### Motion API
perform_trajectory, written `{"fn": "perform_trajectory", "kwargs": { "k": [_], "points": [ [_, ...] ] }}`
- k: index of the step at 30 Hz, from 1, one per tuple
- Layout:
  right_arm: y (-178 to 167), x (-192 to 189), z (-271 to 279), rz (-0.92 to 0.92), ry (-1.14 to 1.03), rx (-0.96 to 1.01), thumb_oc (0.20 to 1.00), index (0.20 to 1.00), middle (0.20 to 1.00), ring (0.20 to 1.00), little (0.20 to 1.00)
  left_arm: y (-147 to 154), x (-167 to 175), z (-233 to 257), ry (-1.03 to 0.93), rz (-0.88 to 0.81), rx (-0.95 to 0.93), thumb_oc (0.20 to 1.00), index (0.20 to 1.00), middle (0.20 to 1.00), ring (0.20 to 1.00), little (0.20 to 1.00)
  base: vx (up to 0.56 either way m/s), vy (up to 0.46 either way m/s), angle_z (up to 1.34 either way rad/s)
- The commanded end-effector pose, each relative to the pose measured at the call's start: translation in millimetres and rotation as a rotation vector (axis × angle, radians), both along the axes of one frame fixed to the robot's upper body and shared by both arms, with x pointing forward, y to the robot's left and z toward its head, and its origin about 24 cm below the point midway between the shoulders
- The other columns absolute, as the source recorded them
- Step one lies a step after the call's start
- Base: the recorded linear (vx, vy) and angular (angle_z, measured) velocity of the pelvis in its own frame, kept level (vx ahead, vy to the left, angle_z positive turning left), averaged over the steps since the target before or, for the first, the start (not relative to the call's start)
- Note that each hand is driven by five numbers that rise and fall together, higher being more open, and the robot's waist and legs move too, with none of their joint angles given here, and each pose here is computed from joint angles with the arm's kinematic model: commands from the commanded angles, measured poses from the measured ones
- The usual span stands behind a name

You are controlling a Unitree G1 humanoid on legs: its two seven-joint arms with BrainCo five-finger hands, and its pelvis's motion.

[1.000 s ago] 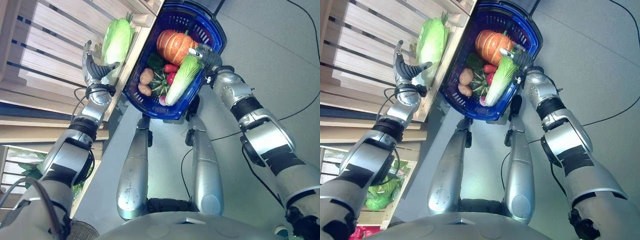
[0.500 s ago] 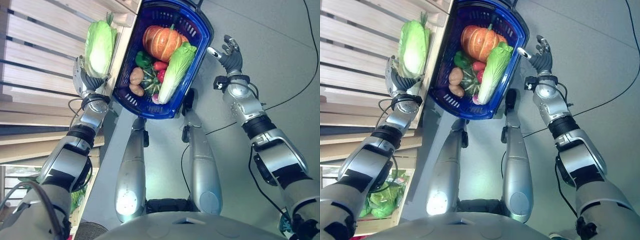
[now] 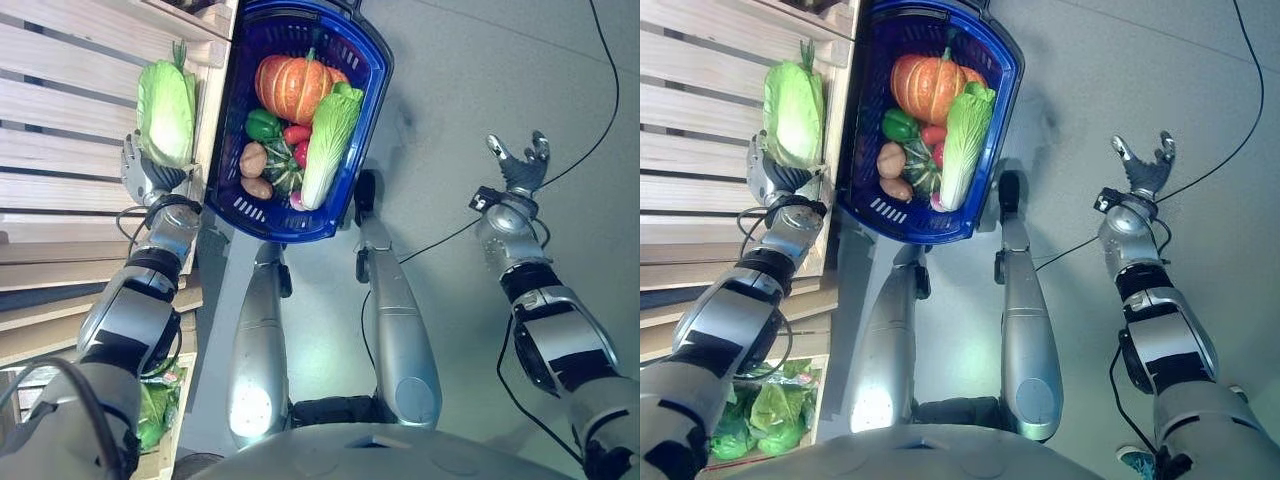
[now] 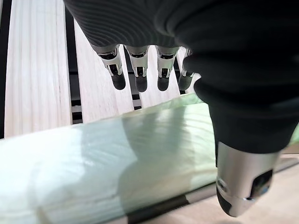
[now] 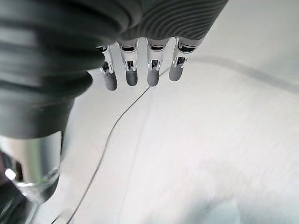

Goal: Pick up fruits and vegetables into the basket

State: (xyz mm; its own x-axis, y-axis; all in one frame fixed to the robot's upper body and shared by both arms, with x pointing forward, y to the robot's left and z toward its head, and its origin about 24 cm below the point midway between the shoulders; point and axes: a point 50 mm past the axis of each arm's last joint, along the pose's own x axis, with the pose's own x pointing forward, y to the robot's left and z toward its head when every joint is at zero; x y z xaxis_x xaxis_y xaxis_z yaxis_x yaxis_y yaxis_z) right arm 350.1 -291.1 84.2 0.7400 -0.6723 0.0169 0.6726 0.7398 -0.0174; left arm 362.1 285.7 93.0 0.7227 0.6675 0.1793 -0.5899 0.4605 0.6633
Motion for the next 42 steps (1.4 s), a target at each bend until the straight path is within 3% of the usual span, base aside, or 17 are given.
{"fn": "perform_trajectory", "kwargs": {
  "k": [1, 14, 20, 23, 24, 25, 26, 42],
  "points": [
    [-25.1, -12.1, -2.5, -0.059, -0.009, 0.007, 1.000, 1.000, 1.000, 1.000, 1.000, 32.0, -13.9, -2.1, 0.043, 0.117, -0.010, 1.000, 1.000, 1.000, 1.000, 1.000, 0.00, 0.000, 0.00],
    [-32.6, -12.3, -7.3, -0.059, 0.066, 0.001, 1.000, 1.000, 1.000, 1.000, 1.000, 42.7, -16.5, -8.0, 0.180, 0.157, -0.124, 1.000, 1.000, 1.000, 1.000, 1.000, 0.00, 0.000, 0.00],
    [-26.7, -6.7, -2.3, -0.045, 0.051, 0.002, 1.000, 1.000, 1.000, 1.000, 1.000, 39.1, -13.8, -12.9, 0.256, 0.092, -0.177, 1.000, 1.000, 1.000, 1.000, 1.000, 0.00, 0.000, 0.00],
    [-25.5, -4.5, 1.0, -0.038, 0.044, 0.002, 1.000, 1.000, 1.000, 1.000, 1.000, 37.7, -12.3, -13.4, 0.278, 0.062, -0.191, 0.765, 0.765, 0.765, 0.765, 0.765, 0.00, 0.000, 0.00],
    [-25.0, -4.2, 1.2, -0.037, 0.042, 0.003, 1.000, 1.000, 1.000, 1.000, 1.000, 37.5, -12.2, -13.4, 0.281, 0.059, -0.189, 0.724, 0.724, 0.724, 0.724, 0.724, -0.02, -0.001, -0.05],
    [-23.5, -2.8, 2.9, -0.034, 0.036, 0.004, 1.000, 1.000, 1.000, 1.000, 1.000, 36.0, -10.8, -13.6, 0.293, 0.036, -0.196, 0.294, 0.294, 0.294, 0.294, 0.294, -0.02, -0.004, -0.04],
    [-23.1, -2.4, 3.7, -0.032, 0.032, 0.004, 1.000, 1.000, 1.000, 1.000, 1.000, 35.7, -10.5, -13.7, 0.297, 0.028, -0.201, 0.200, 0.200, 0.200, 0.200, 0.200, 0.00, 0.000, 0.00],
    [-12.0, 4.3, 7.8, -0.005, 0.013, 0.005, 1.000, 1.000, 1.000, 1.000, 1.000, 29.6, -5.9, -14.4, 0.333, -0.061, -0.238, 0.200, 0.200, 0.200, 0.200, 0.200, 0.00, 0.000, 0.00]
  ]
}}
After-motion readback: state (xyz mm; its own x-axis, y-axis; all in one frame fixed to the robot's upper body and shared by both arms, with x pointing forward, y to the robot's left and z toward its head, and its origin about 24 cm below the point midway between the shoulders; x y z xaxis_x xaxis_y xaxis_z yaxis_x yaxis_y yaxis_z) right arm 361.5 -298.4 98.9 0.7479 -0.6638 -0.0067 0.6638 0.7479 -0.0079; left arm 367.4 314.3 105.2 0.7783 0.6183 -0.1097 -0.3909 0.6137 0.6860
